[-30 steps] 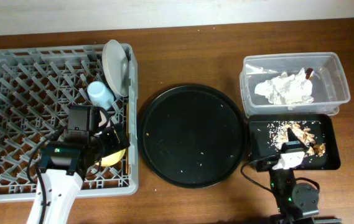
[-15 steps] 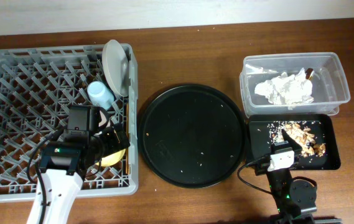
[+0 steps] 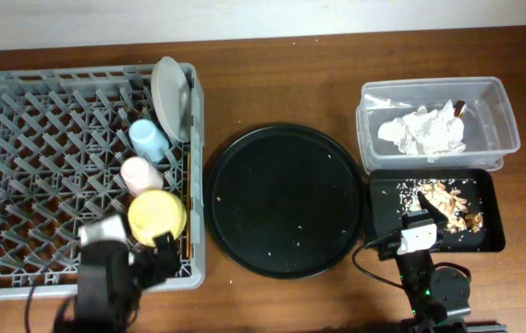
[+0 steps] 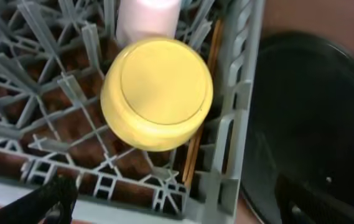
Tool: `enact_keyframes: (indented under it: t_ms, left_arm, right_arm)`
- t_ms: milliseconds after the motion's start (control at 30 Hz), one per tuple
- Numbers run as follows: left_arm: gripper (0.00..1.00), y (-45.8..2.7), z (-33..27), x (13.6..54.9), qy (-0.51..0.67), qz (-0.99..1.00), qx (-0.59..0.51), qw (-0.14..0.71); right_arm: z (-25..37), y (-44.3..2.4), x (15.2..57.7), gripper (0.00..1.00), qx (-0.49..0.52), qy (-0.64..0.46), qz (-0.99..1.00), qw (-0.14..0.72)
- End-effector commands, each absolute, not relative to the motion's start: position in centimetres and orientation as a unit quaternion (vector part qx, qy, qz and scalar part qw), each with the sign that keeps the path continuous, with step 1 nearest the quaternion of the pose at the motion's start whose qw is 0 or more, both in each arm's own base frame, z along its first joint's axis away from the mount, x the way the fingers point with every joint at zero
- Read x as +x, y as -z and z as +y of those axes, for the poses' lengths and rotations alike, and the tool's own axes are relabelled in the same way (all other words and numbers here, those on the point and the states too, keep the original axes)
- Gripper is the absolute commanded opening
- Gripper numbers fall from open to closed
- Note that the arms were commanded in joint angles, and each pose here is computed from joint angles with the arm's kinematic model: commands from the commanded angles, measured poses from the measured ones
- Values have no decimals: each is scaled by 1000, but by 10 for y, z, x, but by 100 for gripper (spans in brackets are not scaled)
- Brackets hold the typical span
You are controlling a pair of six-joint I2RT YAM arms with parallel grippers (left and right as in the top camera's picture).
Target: Sort waste into correct bins and load items into the dishwasher rack
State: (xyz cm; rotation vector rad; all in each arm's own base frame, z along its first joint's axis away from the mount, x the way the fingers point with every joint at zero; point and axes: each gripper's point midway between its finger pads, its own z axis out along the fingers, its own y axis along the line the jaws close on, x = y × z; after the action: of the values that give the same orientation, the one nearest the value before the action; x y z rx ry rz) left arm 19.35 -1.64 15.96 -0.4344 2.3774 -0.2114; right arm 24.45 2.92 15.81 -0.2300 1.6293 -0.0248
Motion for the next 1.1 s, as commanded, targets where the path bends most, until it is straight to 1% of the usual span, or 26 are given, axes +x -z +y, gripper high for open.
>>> enact_keyframes:
  t_ms: [0,67,133,200,267,333,467,533,600,1067]
  left_arm:
    - [99,-150,-9,184,95,878,-171,437]
    - [99,-171,-4,198,113,821,-179,531]
    - [99,-203,-1,214,139,754,-180,616]
    - [99,-223,1,225,153,699,-170,677]
    - [99,-225,-3,233,151,680,-140,704]
    - [99,-208,-6,240,148,680,-125,707]
    - [99,-160,-10,246,90,727,-64,678]
    - [99,-157,-13,246,35,733,8,679]
    - [99,-157,-13,246,-6,732,52,680]
    - [99,-157,-13,246,-13,731,59,680]
  right_arm:
    - [31,-156,244,99,-106,7,726,680]
    - [31,-156,244,99,-106,7,726,680]
    - [31,-156,244,99,-106,7,726,680]
    - [31,-156,244,99,-106,7,726,680]
    - [31,-156,244,99,-106,7,726,680]
    - [31,-156,244,99,-106,7,726,680]
    - [31,-156,244,99,-106,7,726,680]
    - [31,-156,244,99,-106,7,726,680]
    - [31,-156,244,99,-106,7,726,680]
    - [31,-156,244,99,-106,7,726,680]
